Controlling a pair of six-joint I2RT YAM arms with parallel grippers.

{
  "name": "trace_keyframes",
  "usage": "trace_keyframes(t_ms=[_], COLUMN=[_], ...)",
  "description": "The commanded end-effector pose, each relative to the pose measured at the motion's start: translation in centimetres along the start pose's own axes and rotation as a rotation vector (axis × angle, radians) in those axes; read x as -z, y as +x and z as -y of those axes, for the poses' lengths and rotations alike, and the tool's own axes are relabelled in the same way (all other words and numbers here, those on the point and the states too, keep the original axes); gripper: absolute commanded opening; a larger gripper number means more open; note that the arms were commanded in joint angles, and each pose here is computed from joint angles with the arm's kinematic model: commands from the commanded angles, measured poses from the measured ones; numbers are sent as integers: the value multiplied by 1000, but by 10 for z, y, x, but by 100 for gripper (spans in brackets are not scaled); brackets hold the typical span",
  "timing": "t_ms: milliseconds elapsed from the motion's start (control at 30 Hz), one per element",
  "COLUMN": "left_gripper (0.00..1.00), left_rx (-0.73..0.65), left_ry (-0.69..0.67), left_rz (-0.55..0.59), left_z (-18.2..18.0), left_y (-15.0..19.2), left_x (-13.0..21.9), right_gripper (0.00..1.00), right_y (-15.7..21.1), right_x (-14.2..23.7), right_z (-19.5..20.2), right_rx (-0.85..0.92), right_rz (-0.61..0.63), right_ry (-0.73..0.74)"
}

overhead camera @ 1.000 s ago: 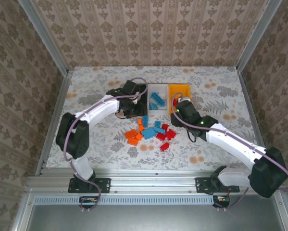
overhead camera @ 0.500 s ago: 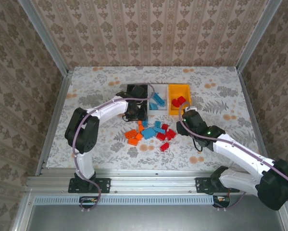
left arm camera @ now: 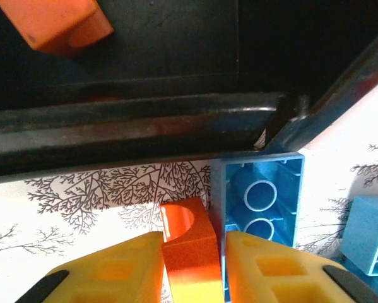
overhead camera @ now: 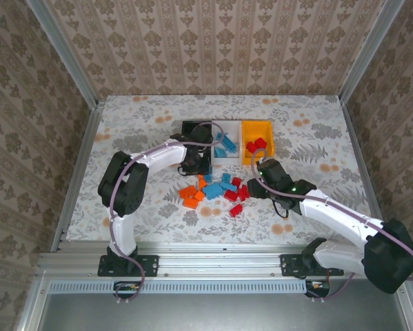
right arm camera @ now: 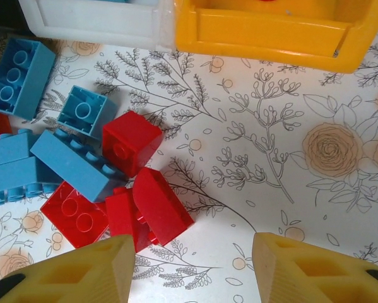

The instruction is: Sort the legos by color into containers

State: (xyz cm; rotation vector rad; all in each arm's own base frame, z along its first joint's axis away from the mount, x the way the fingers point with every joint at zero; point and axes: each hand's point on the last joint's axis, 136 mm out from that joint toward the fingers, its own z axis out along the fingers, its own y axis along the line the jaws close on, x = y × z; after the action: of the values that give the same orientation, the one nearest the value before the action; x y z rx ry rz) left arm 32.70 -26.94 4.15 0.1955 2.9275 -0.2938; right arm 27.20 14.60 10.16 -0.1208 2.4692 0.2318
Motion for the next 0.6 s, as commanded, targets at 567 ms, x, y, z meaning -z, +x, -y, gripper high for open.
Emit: trace_keyframes(t_ms=[567], left_gripper=[16], left_rx=[-76], left_ry=[-45], left_rz=[76], left_z=[2], left_y=[-1], left_x=[46], right_gripper=[54], right_y=[-2], right_x=[-11], right_z=[-8], right_rx=[-15], right_rz=[3], right_ry=[-32])
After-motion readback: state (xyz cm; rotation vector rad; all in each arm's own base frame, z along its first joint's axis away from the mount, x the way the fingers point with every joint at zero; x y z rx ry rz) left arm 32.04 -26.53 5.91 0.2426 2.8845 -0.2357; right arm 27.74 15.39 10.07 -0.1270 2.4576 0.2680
